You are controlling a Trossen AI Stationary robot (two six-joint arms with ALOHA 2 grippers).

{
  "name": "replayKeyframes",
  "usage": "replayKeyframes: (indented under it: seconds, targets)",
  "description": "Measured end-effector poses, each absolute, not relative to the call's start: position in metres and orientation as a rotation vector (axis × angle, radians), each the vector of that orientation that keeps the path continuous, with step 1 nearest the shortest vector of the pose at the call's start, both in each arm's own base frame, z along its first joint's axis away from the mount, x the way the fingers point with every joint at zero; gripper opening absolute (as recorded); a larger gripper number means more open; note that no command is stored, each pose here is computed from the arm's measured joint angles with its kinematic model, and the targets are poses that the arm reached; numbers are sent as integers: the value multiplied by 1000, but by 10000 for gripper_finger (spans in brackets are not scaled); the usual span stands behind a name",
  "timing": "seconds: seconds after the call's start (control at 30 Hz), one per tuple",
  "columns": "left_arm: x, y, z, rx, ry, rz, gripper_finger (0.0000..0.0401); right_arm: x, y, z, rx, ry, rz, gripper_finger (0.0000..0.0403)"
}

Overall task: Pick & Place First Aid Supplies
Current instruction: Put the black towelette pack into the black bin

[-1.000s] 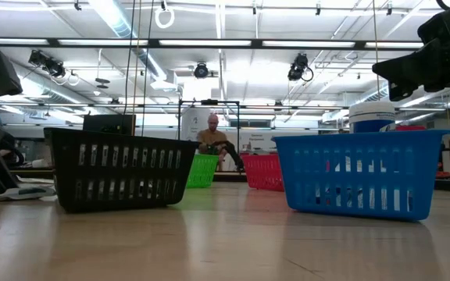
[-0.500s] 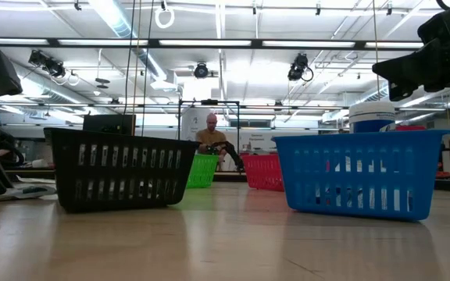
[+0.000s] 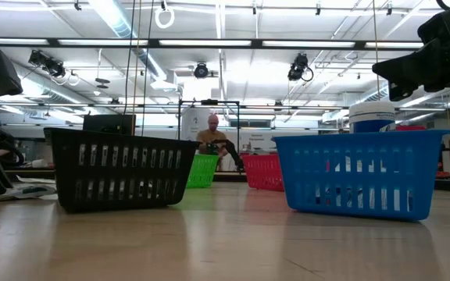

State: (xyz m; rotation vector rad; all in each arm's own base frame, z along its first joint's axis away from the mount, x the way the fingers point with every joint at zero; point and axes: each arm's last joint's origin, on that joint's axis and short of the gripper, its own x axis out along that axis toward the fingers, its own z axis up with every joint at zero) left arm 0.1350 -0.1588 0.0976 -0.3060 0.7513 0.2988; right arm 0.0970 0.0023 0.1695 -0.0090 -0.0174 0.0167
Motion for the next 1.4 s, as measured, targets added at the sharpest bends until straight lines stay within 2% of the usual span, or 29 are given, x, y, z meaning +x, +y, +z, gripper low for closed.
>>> replayKeyframes:
  seconds: [0.73,1.0,1.4]
  targets:
    - [134,-160,98,-311,765,288,77,97,2,169,-9,-17,17,13]
    - [133,-161,98,-313,775,275,62,97,2,169,-9,-17,17,13]
    - [123,-161,107,-286,845,208,77,97,2,170,-9,-17,17,13]
